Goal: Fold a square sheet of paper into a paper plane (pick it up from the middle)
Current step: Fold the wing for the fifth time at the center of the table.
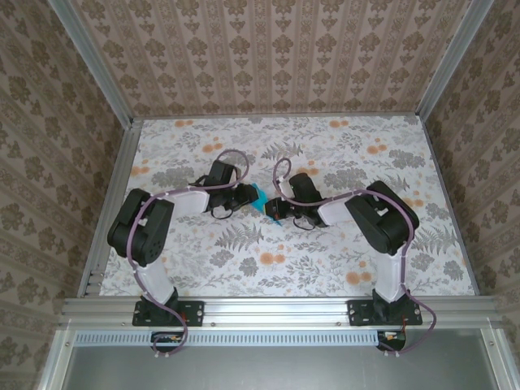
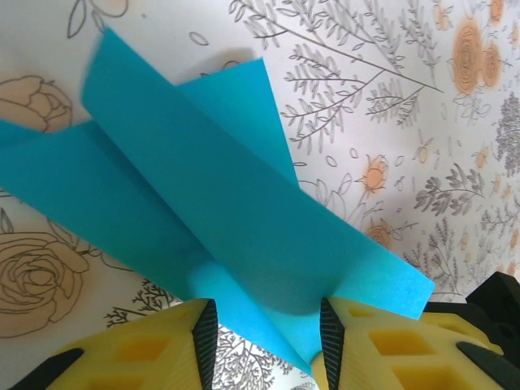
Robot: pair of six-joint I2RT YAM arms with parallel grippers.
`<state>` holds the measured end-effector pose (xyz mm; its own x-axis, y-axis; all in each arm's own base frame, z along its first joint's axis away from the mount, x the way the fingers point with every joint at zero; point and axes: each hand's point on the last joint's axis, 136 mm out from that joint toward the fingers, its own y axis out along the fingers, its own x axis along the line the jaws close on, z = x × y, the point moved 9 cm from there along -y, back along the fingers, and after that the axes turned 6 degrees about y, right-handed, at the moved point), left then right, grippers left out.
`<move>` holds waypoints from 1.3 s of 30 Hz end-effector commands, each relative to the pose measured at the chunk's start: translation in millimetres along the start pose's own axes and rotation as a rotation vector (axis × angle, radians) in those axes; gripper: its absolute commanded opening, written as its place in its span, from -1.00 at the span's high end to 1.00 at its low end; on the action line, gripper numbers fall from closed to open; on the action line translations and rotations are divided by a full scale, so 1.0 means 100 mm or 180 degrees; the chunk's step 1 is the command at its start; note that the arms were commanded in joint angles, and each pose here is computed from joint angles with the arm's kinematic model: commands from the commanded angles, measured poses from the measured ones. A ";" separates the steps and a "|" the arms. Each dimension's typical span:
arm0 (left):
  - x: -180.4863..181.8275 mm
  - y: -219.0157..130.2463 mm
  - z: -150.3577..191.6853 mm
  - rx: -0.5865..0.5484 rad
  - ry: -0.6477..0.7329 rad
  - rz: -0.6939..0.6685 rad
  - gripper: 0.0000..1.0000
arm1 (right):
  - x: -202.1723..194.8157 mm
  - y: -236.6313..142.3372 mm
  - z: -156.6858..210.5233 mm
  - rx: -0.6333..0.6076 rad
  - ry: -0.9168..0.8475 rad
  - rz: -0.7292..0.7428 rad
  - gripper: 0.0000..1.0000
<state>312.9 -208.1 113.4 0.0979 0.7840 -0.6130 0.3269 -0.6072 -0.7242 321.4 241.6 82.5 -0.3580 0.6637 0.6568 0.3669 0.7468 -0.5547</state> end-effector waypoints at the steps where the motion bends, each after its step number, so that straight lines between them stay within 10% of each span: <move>1: -0.20 -0.16 -0.04 -0.0136 0.0222 0.0242 0.12 | 0.03 -0.16 -0.01 -0.0121 -0.0035 0.0176 1.00; 39: -0.06 -0.22 0.17 -0.0268 0.0164 0.0354 0.30 | 0.13 0.21 0.12 0.0745 0.0261 -0.0219 0.91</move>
<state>288.5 -201.3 113.7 0.1521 0.7561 -0.6365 0.3652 -0.6414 -0.6747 316.9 263.8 80.5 -0.2975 0.6125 0.7324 0.1869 0.7896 -0.5845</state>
